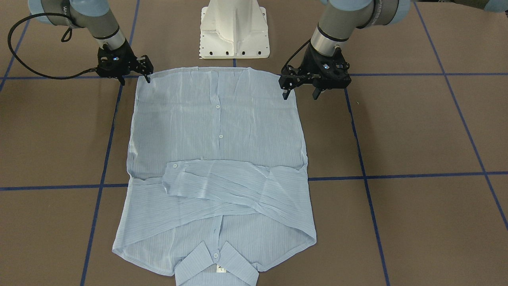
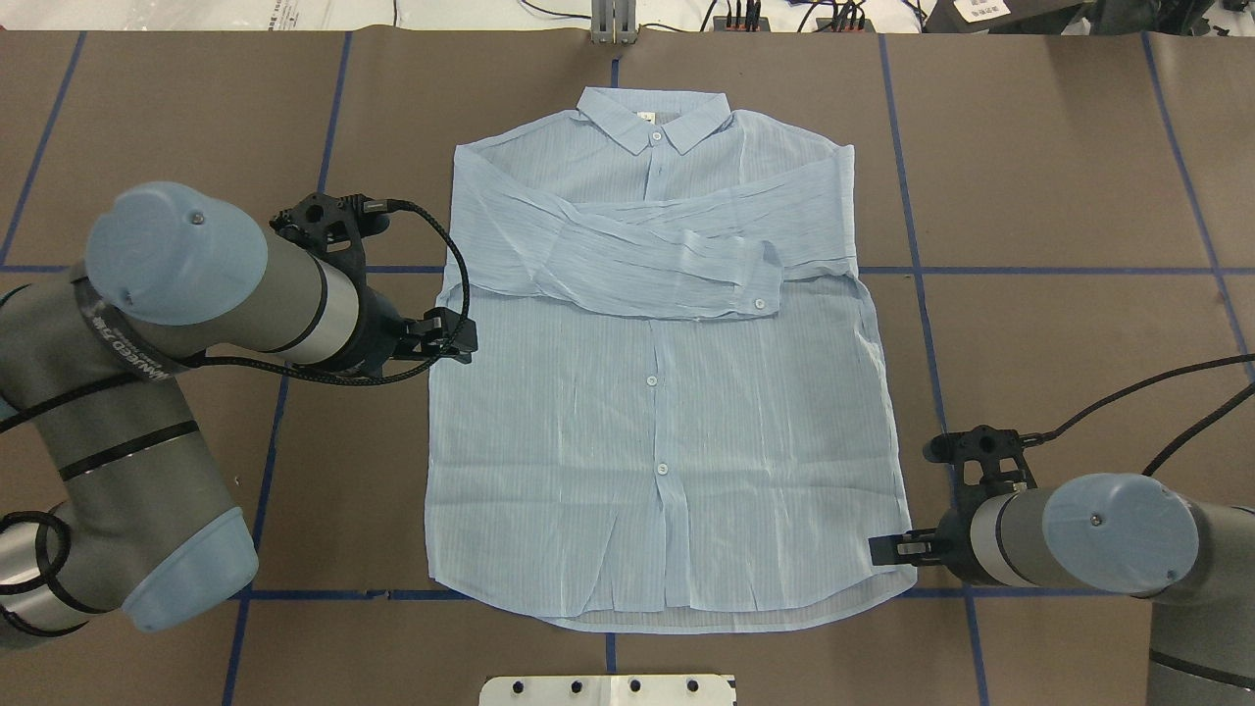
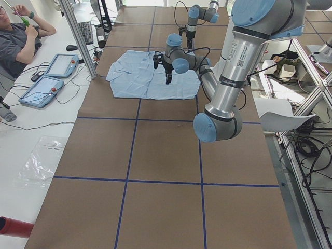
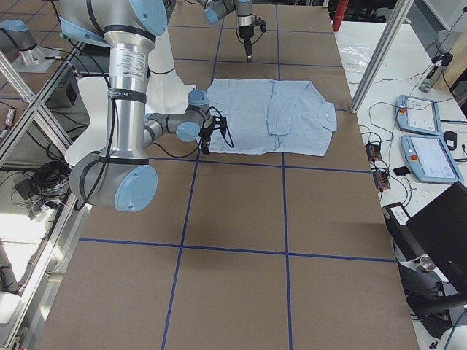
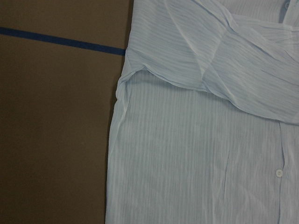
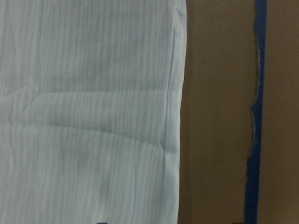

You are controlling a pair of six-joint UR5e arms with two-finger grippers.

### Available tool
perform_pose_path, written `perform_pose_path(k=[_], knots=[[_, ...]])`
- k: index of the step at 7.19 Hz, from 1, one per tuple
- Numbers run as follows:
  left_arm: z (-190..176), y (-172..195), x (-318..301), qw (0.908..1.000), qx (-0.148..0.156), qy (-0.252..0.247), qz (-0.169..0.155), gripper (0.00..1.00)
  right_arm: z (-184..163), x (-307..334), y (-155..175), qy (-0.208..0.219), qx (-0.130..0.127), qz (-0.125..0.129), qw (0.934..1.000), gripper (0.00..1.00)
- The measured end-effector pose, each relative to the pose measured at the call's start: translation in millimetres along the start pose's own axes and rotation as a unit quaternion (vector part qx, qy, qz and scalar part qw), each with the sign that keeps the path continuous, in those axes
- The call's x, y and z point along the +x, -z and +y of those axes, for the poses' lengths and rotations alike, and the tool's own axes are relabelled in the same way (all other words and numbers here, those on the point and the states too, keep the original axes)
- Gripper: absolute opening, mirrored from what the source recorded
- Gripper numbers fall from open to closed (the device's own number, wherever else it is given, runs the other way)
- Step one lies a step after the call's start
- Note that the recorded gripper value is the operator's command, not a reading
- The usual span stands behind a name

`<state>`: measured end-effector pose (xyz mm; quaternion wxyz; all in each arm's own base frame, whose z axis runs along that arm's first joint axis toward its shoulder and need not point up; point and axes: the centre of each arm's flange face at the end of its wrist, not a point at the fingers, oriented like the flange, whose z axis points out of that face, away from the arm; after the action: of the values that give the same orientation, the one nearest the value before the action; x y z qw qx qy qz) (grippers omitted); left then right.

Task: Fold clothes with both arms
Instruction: 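Lower the left gripper to the hem corner while the right gripper holds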

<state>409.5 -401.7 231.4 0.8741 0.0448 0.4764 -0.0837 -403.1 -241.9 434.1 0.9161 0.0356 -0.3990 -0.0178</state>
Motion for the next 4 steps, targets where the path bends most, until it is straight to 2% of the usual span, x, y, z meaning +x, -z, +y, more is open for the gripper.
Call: perform_pose_path(k=[1,3,4], knots=[[0,0,0,1.0,0.0,0.0,0.0,1.0,4,-2,-5,0.003,-0.006,0.002,1.0,0.68],[-1,1,0,1.0,0.001,0.0,0.0,1.0,9,-8,-15,0.007,-0.015,0.002,0.9999,0.36],[-2,1,0,1.0,0.002,0.001,0.0,0.99,10,-10,-17,0.008,-0.02,0.001,0.9998,0.28]])
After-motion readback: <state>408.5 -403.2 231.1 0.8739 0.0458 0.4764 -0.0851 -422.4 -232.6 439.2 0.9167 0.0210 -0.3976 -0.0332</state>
